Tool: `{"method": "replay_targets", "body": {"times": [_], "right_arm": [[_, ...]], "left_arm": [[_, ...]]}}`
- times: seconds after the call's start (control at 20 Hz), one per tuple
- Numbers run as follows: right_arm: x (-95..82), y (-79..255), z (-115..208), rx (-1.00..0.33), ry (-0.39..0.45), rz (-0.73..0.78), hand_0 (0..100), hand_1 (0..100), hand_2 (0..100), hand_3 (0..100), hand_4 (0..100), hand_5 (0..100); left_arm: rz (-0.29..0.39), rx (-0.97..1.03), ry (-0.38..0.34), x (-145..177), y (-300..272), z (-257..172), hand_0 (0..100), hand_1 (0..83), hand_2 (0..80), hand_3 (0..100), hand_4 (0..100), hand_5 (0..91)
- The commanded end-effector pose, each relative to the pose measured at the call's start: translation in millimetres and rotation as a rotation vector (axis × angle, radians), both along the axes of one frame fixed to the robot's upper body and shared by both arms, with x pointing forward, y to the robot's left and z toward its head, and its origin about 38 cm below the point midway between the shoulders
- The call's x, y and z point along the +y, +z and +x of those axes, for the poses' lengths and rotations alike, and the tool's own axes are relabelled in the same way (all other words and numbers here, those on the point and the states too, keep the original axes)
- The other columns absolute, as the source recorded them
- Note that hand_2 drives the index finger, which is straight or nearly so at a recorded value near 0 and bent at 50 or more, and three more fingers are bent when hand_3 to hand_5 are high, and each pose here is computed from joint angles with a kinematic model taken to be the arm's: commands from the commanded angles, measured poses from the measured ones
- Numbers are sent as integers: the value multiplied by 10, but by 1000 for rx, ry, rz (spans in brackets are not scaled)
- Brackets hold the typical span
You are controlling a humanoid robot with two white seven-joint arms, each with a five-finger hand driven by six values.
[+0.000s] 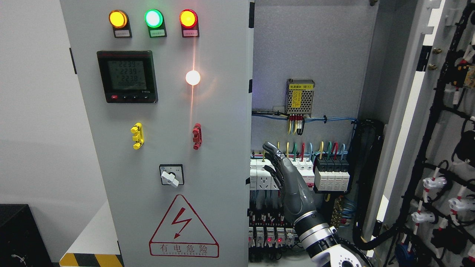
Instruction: Open door with both hands
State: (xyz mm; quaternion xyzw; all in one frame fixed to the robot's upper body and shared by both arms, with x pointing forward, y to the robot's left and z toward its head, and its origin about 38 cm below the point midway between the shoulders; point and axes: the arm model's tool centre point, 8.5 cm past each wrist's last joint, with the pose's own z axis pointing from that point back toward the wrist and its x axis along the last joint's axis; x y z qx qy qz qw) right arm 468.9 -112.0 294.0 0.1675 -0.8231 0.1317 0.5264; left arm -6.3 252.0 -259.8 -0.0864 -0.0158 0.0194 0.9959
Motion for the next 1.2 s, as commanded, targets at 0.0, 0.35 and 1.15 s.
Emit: {"method": "replay_targets", "body": {"times": [0.0, 0.35, 1.15], "right_arm": [[147, -45, 69, 28, 23, 2, 0, 0, 0, 0, 0, 0], [186, -25, 66, 34, 49, 18, 0, 0, 0, 0, 0, 0], [207, 141, 129, 32, 68, 29, 0, 0, 0, 0, 0, 0]], "left_arm": [[-22, 11, 17, -132, -6, -78, 0, 0, 0, 0, 0, 0], [-24, 5, 13, -152, -8, -44, 0, 0, 0, 0, 0, 0], [-27, 3, 10, -180, -9, -33, 0, 0, 0, 0, 0, 0]]}}
